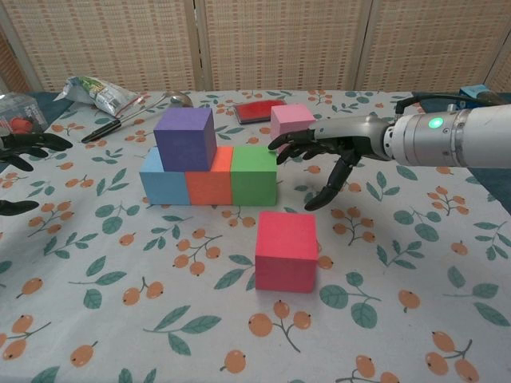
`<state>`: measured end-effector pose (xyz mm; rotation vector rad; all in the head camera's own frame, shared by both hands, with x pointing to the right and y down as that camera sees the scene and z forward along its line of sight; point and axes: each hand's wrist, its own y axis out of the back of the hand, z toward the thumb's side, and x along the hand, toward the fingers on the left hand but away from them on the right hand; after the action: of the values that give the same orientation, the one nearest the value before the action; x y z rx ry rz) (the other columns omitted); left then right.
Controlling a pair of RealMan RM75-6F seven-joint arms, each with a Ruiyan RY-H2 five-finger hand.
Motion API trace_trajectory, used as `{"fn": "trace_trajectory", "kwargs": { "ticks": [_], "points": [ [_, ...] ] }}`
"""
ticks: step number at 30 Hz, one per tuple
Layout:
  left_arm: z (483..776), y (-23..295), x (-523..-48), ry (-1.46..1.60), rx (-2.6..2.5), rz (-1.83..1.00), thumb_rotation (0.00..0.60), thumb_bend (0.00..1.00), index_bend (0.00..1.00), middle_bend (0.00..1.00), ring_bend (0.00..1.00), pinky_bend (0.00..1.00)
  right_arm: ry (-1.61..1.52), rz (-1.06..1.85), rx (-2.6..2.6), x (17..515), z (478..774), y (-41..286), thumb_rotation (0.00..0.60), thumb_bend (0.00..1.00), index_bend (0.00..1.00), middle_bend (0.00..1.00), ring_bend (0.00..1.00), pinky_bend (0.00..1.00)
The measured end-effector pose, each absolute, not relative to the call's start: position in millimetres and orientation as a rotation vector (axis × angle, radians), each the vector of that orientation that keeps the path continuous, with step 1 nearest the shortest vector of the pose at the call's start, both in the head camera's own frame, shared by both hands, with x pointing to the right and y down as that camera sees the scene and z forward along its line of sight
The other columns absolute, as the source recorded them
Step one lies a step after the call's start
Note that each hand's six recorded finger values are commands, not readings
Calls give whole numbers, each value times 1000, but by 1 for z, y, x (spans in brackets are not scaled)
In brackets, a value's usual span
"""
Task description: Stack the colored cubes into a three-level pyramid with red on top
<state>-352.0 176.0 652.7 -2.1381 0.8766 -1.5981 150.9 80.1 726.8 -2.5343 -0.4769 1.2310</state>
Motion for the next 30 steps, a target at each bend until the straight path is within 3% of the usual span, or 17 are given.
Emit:
{"fn": "trace_trajectory", "kwargs": {
  "ticks": [7, 17, 30],
  "points": [
    [652, 176, -356, 894, -2136, -1601, 600, 372, 0, 0, 0, 133, -491, 1251, -2480, 168, 719, 69, 600, 0, 0, 98, 0, 0],
    [648, 176, -362, 940, -2117, -1588, 600, 372, 0, 0, 0, 134, -566, 1274, -2294, 188, 698, 10, 600, 0, 0, 98, 0, 0],
    [644, 183, -368, 961, -2115, -1609, 600, 371, 0, 0, 0, 133, -520, 1331, -2169, 157, 737, -14, 600, 0, 0, 99, 0, 0]
  ]
}}
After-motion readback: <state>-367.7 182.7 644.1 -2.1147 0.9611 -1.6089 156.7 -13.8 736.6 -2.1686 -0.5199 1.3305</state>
